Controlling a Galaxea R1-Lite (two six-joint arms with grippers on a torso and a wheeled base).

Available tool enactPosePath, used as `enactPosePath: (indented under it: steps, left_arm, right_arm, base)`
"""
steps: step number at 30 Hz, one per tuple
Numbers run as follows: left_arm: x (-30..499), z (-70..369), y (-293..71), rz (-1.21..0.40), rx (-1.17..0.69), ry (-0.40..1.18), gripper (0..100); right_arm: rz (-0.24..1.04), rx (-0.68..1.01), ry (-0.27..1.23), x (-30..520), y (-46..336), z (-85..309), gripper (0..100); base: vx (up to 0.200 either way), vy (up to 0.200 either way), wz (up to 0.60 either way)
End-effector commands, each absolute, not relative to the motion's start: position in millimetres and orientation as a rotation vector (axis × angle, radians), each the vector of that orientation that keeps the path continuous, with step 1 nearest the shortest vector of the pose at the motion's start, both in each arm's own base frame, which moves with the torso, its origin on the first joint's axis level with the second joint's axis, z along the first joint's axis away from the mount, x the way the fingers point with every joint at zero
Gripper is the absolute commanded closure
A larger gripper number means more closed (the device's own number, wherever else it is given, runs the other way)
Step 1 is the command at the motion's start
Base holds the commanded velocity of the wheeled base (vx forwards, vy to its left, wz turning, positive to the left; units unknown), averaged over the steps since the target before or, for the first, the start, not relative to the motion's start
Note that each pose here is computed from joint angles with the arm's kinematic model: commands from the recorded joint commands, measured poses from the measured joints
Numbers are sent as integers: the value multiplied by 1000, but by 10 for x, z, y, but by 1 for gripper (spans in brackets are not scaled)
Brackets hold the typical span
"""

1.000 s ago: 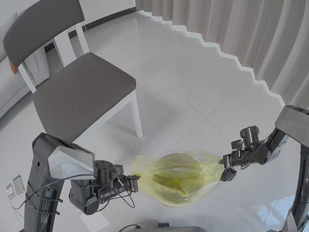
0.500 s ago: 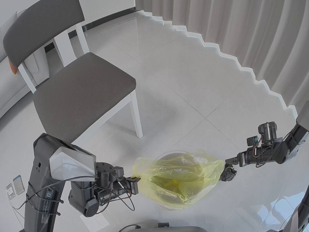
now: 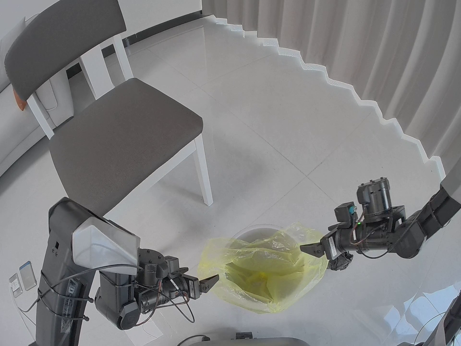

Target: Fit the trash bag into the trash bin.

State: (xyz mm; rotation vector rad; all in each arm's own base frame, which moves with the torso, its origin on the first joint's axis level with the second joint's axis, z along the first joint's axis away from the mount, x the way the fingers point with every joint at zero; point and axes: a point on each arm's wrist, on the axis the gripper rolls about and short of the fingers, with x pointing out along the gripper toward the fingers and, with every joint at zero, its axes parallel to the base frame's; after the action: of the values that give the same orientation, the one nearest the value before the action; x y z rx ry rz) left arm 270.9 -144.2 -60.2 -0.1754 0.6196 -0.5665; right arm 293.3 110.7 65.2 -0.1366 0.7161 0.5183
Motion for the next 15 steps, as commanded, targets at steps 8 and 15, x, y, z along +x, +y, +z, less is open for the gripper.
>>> enactPosePath:
  steps: [8,15]
  left_arm:
    - [2587,-242,-1337,-554,-147,541,0]
    - [2549,-221,-1427,-586,-139,535,0]
  right_arm:
    - [582,-426,684,3178,1733,285,0]
    - [640,-568,660,3233,1857,131,0]
  base:
    - [0,0,0]
    - [0,0,0]
